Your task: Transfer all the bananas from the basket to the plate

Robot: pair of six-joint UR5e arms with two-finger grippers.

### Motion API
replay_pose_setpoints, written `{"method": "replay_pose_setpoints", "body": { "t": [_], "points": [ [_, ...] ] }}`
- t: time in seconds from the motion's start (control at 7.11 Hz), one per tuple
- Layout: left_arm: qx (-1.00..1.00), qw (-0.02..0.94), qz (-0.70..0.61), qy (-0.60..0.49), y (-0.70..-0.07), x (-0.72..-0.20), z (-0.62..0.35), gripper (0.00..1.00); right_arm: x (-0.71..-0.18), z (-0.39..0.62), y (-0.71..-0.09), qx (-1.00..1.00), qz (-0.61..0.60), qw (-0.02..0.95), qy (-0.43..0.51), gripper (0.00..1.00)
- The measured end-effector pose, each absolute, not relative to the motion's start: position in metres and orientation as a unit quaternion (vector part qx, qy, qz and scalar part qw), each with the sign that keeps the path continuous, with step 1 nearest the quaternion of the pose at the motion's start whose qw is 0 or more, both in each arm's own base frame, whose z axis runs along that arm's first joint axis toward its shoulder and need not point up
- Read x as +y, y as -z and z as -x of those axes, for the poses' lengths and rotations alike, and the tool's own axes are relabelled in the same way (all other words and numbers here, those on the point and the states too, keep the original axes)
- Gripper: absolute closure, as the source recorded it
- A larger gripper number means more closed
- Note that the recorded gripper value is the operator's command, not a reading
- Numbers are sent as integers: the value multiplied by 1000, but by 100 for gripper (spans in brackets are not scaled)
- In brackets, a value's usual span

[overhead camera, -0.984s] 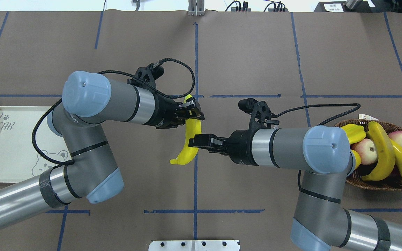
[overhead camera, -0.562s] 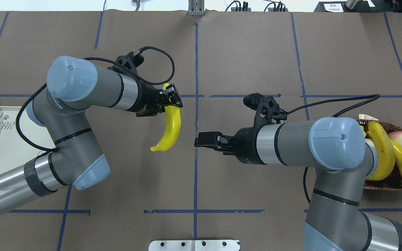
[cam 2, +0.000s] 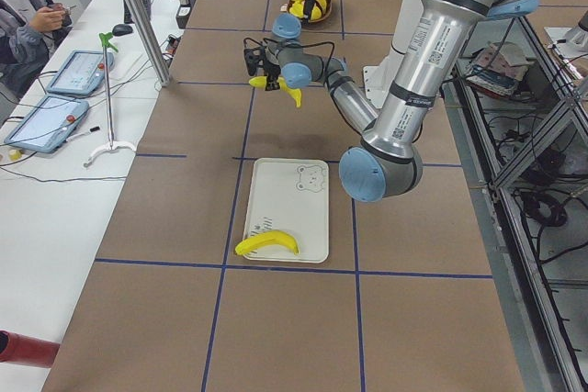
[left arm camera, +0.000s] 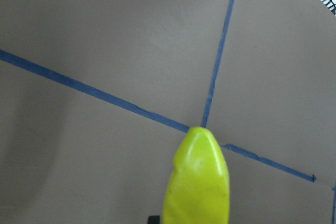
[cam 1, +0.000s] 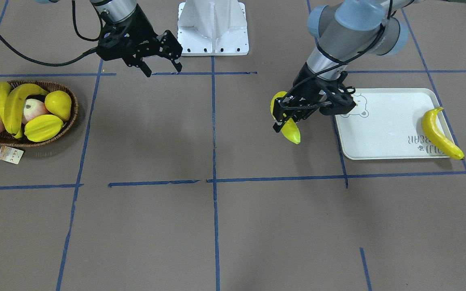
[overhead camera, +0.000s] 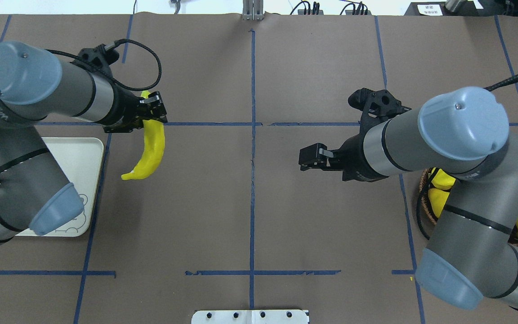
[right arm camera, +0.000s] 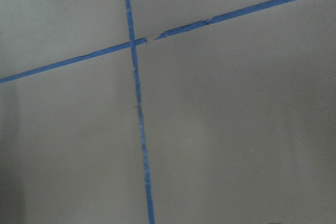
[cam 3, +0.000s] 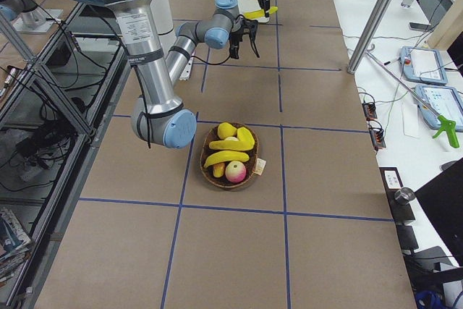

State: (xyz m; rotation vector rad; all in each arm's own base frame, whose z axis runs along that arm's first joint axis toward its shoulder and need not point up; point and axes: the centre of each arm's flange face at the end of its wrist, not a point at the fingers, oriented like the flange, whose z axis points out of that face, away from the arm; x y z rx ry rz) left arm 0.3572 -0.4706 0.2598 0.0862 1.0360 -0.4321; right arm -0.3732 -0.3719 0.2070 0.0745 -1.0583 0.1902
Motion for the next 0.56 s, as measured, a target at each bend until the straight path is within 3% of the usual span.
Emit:
{"method": "replay_pose_setpoints", "body": {
  "t": [0.56],
  "points": [
    [353, 911, -15, 212, -355, -458, -261, 100, -415, 312, -247, -401, -54, 914, 2, 1]
  ]
}}
